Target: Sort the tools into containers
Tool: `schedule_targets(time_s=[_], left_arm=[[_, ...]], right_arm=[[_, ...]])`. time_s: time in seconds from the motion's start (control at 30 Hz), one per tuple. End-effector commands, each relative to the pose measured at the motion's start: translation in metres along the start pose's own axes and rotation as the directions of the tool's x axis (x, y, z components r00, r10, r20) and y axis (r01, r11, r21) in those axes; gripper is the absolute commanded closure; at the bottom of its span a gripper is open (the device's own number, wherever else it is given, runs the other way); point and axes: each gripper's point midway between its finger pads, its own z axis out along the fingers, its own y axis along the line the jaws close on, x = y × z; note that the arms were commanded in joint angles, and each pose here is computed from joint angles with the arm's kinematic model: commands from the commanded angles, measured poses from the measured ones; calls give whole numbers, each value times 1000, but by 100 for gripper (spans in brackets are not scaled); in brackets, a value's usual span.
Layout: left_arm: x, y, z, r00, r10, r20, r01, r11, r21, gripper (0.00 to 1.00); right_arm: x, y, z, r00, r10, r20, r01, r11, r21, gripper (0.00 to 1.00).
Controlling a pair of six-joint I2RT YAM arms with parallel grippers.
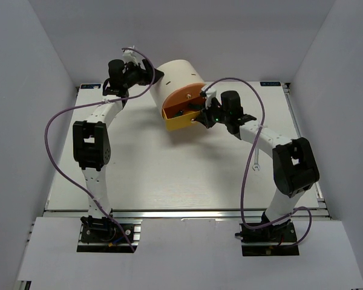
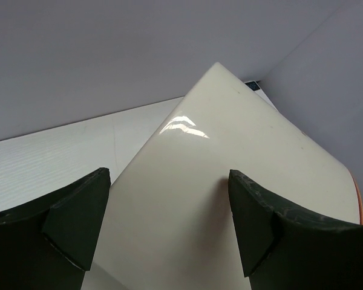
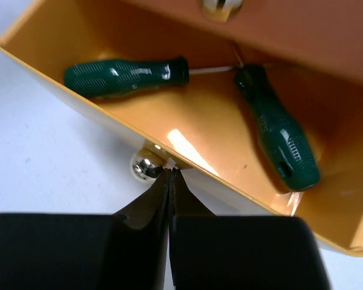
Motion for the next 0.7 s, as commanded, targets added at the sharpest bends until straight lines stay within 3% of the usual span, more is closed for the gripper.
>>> schedule_targets(time_s=[0.0,0.2,0.3,0.67], left_arm=[[36,-44,1,989,-40,-144,58,990,126,13],[41,-45,3,987,-51,-152,73,987,142,13],[44,-44,2,986,-59,-159,82,986,142,13],[44,-41,3,985,-70,-157,90,988,124,12]], right_arm=[[-92,5,-11,941,-172,292,180,984,1,100],[-86,-30,15,956,-133,260,108,988,109,99],[-85,-43,27,954,-126,272,87,985,149,93],[-96,-40,20,938,-118,325,85,990,114,90]])
